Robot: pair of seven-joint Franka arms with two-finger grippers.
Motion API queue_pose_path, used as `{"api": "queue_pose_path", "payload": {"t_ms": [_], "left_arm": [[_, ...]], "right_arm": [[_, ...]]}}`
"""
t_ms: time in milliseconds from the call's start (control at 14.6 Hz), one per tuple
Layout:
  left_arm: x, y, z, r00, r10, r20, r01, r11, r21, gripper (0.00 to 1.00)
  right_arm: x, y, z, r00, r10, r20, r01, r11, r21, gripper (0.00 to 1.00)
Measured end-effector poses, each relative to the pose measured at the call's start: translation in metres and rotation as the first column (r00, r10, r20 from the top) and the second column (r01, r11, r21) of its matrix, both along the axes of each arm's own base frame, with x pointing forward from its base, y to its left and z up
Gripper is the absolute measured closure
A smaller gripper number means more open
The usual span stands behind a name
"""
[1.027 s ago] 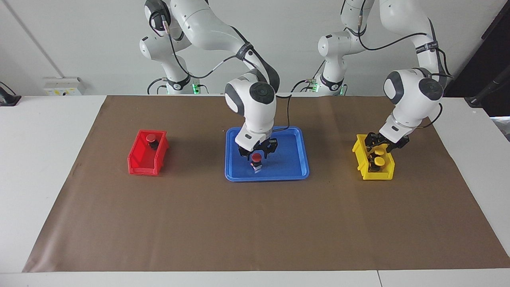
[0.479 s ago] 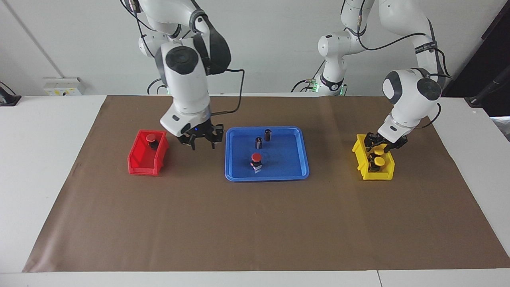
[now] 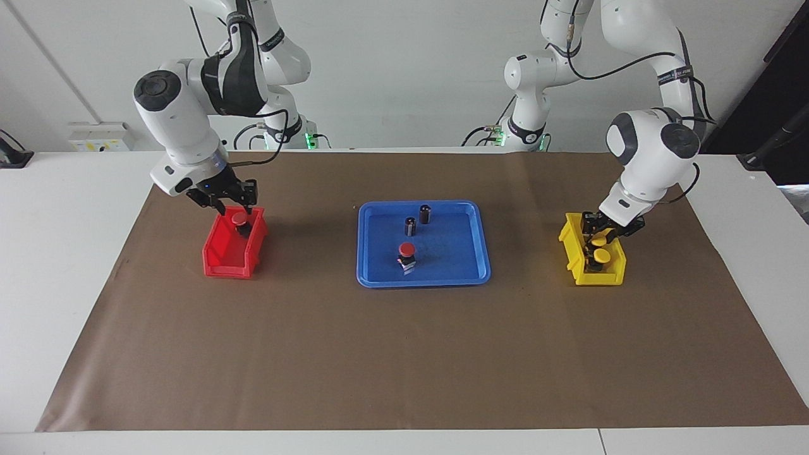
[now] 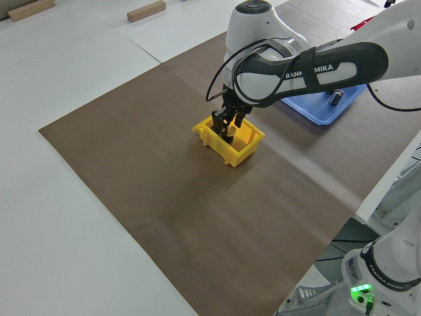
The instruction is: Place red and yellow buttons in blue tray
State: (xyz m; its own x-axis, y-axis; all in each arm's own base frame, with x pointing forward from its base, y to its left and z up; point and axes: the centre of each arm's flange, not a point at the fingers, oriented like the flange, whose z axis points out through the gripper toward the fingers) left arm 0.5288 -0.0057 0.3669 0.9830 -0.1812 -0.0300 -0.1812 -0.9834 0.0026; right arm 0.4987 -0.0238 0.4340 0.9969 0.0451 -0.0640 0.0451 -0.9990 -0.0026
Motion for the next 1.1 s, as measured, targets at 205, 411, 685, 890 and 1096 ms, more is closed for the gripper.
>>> {"api": "queue_pose_path", "payload": {"t_ms": [205,411,685,890,1096], "left_arm": [[-0.003,0.004,-0.007,1.0,0.007,-0.009,-0.007,1.0,0.0,0.42],[-0.004,0.005,-0.008,1.0,0.009,-0.011,-0.009,1.0,0.0,0.48],[0.006,0.002,0.016,1.0,0.008,-0.024,-0.008,1.0,-0.003,0.59],[0.017,-0.005,0.066,0.999,0.001,-0.051,-0.002,1.0,-0.012,0.59],[0.006,-0.041,0.143,0.998,-0.012,-0.064,0.01,1.0,-0.028,0.59]], "right_arm": [[-0.012,-0.031,-0.024,1.0,-0.011,0.01,0.011,1.0,0.003,0.41],[-0.018,-0.036,-0.038,1.0,-0.016,0.002,0.016,1.0,0.004,0.42],[-0.025,-0.023,-0.056,1.0,0.008,-0.011,-0.008,1.0,0.005,0.43],[-0.03,-0.021,-0.067,1.0,0.025,-0.017,-0.025,1.0,0.006,0.44],[-0.034,-0.02,-0.074,1.0,0.026,-0.009,-0.026,1.0,0.005,0.47]]}}
